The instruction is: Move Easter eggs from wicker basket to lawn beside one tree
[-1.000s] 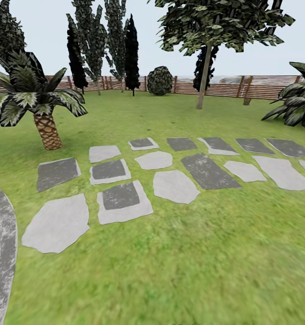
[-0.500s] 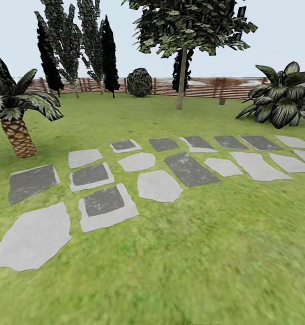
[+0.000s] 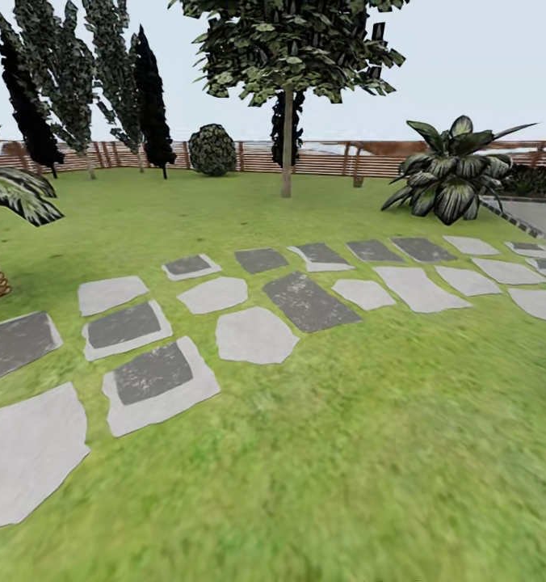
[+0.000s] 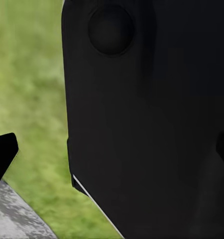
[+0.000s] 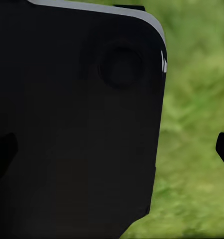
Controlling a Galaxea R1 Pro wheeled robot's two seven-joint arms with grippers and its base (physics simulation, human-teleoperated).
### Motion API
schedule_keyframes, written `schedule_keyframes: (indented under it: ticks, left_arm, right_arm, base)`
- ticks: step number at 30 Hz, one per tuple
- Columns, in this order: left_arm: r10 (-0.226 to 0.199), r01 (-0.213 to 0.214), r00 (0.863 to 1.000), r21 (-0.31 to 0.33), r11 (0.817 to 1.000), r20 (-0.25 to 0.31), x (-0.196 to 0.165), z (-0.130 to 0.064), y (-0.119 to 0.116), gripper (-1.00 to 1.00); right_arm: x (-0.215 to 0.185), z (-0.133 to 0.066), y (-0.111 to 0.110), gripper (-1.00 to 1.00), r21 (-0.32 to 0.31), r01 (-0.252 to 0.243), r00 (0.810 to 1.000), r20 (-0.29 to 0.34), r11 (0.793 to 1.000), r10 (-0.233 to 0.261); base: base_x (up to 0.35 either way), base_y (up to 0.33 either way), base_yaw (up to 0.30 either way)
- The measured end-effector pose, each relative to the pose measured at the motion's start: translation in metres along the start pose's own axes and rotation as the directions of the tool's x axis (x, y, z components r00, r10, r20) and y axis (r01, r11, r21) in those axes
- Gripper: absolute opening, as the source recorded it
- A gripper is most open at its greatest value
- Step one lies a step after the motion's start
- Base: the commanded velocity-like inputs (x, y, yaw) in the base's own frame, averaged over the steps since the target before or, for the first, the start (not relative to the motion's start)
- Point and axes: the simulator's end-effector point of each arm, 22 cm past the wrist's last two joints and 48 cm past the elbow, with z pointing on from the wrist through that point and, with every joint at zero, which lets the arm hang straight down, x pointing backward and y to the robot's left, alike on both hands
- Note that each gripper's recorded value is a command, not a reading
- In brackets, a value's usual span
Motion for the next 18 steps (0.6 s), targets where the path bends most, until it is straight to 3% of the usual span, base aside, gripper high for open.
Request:
schedule_keyframes:
  ticks: [12,18]
  left_arm:
    - [0.001,-0.001,1.0,0.0,1.0,-0.004,0.0016,0.0,0.0,1.0]
    - [0.001,-0.001,1.0,0.0,1.0,-0.006,0.0023,0.0,0.0,1.0]
  right_arm:
    - [0.0014,0.0,-0.0003,1.0,0.001,-0.001,1.0,-0.004,1.0,0.001]
    - [0.0042,-0.0001,-0.0009,1.0,0.002,0.003,1.0,-0.011,1.0,-0.003]
  base:
    - [0.082,0.0,-0.274]
    - [0.082,0.0,-0.051]
